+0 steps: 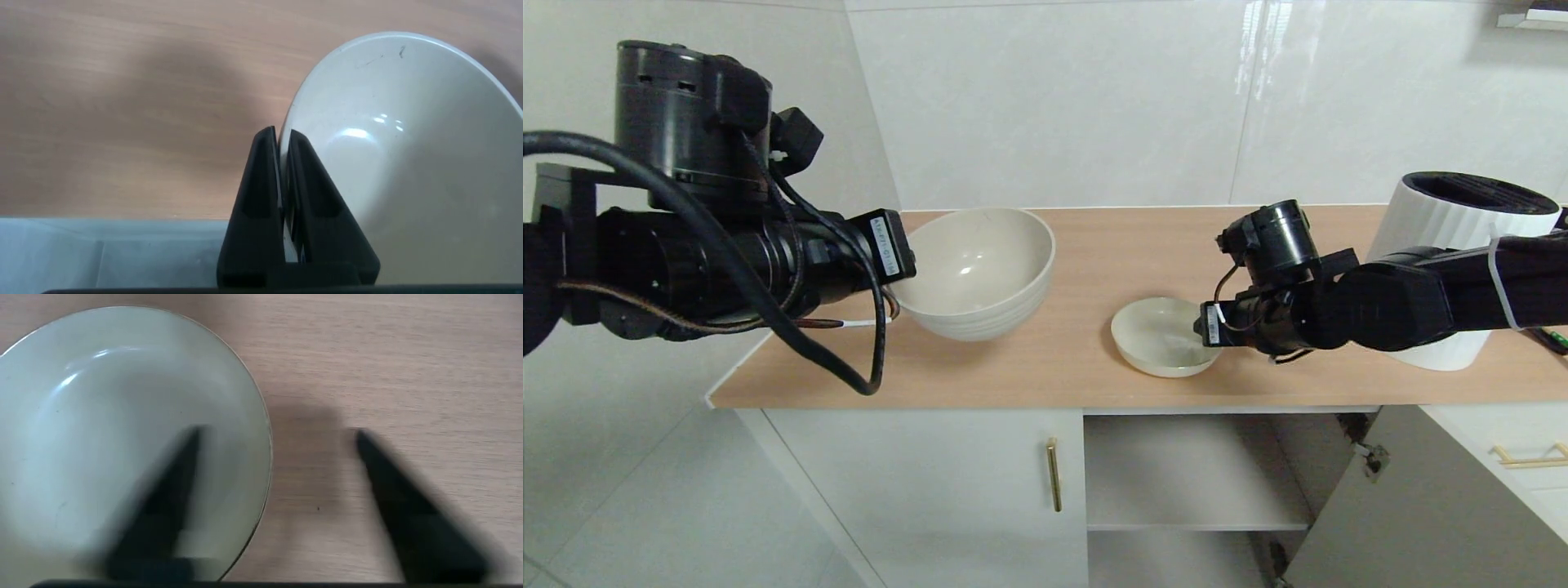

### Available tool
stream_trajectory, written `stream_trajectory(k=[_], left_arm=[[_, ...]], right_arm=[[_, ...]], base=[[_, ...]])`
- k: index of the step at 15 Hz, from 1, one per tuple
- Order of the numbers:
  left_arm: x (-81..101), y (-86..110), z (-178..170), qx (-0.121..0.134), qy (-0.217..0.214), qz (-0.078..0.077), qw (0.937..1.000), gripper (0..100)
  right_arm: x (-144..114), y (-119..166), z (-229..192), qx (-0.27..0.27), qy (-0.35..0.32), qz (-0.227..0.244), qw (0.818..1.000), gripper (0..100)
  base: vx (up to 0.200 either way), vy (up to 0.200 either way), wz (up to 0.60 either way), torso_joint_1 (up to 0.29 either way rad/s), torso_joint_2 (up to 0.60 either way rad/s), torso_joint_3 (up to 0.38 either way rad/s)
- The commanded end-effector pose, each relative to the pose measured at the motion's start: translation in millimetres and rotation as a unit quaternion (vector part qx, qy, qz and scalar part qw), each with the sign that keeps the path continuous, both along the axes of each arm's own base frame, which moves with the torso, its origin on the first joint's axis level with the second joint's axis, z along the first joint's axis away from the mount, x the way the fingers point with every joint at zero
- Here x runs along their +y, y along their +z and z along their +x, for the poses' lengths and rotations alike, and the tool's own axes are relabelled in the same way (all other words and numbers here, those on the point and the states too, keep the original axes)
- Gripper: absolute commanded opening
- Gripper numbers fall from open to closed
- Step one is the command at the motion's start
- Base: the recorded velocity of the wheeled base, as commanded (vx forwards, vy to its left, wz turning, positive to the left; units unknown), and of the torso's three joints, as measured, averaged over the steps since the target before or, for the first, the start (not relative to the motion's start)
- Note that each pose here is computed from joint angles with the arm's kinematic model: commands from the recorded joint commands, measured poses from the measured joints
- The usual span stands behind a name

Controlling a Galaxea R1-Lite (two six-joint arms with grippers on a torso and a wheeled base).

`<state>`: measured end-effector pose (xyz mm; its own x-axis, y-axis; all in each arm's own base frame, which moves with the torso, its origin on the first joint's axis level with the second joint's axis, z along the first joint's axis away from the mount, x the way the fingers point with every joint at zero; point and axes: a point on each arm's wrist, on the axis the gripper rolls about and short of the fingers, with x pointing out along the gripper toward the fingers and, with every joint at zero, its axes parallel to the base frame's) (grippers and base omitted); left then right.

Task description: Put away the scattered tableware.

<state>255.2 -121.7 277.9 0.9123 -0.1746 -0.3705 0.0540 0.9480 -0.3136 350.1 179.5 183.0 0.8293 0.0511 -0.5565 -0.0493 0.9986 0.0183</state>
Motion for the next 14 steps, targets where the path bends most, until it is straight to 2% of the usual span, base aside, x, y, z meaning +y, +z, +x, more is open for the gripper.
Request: stream_trajectory(k=[1,6,8,10,12,14], left_arm=[[0.7,2.2,-2.1,-0.004,0.0,-0.002,1.0,0],[6.2,12.5,-15.4,-0.017,-0.023,-0.018,0.9994,0],[8.2,12.4,-26.6,-0.021,-0.037,-0.007,0.9991,0],[8.0,10.7,-39.1,-0.022,-0.051,0.001,0.9984,0],[11.9,-1.2,-51.4,-0.008,-0.06,0.016,0.9981,0],[11.6,-9.2,-55.9,0.005,-0.062,0.017,0.9979,0]], right_arm=[[0.7,-2.3,1.0,0.003,0.001,0.0,1.0,0],[0.2,1.6,-0.1,0.0,-0.002,0.008,1.0,0],[-6.0,23.8,-17.9,-0.011,-0.006,0.029,0.999,0],[-12.2,43.6,-49.1,0.006,0.006,0.048,0.999,0],[-21.6,65.9,-84.6,0.021,0.041,0.083,0.995,0],[-32.0,66.7,-105.9,0.031,0.047,0.08,0.995,0]], base=[[0.0,0.0,0.0,0.0,0.0,0.0],[0.0,0.0,0.0,0.0,0.0,0.0],[0.0,0.0,0.0,0.0,0.0,0.0],[0.0,0.0,0.0,0.0,0.0,0.0],[0.0,0.0,0.0,0.0,0.0,0.0],[0.0,0.0,0.0,0.0,0.0,0.0]])
